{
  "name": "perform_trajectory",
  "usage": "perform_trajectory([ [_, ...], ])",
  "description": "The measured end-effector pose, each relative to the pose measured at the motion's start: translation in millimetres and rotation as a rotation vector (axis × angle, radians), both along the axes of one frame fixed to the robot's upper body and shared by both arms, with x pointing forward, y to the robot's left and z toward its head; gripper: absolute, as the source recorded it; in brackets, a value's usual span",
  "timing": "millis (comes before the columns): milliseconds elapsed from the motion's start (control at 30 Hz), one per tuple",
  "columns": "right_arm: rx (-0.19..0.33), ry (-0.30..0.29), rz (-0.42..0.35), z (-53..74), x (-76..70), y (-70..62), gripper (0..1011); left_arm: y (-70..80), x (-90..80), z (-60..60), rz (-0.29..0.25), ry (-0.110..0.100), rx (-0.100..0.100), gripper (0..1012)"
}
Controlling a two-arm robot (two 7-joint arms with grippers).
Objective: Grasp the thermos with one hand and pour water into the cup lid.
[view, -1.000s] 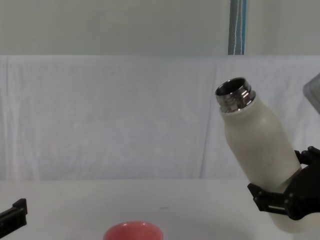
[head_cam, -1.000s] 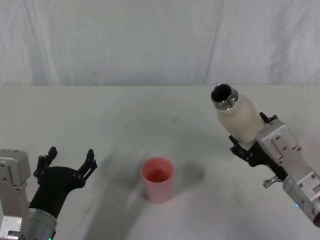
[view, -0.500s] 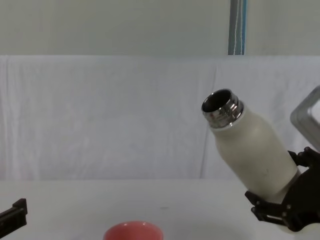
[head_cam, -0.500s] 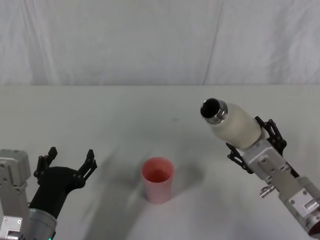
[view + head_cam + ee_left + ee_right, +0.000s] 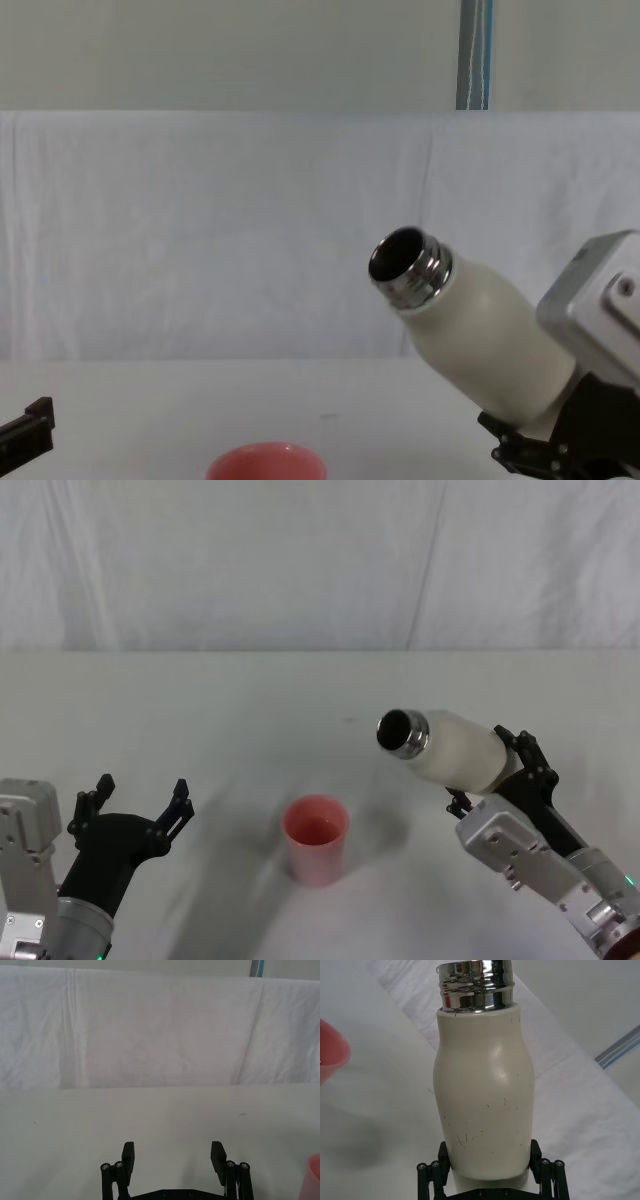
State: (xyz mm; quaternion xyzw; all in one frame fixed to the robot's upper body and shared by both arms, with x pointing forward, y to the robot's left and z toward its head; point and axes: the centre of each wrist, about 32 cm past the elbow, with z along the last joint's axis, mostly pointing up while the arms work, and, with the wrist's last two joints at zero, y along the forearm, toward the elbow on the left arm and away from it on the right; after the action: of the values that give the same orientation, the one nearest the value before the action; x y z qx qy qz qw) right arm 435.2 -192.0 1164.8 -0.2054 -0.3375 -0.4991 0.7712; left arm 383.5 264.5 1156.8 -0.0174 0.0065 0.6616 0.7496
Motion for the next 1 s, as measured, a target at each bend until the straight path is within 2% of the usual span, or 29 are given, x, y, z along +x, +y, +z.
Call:
perform_trajectory([
  [567, -0.185, -0.113, 0.01, -10.0, 3.9, 2.9, 956, 0.0, 0.0, 0.0, 0.0, 0.0, 0.0, 1001],
  [1000, -0.251, -0.154, 0.016, -11.6, 7.1, 3.9, 956, 0.0, 0.0, 0.0, 0.0, 0.0, 0.0, 1001],
])
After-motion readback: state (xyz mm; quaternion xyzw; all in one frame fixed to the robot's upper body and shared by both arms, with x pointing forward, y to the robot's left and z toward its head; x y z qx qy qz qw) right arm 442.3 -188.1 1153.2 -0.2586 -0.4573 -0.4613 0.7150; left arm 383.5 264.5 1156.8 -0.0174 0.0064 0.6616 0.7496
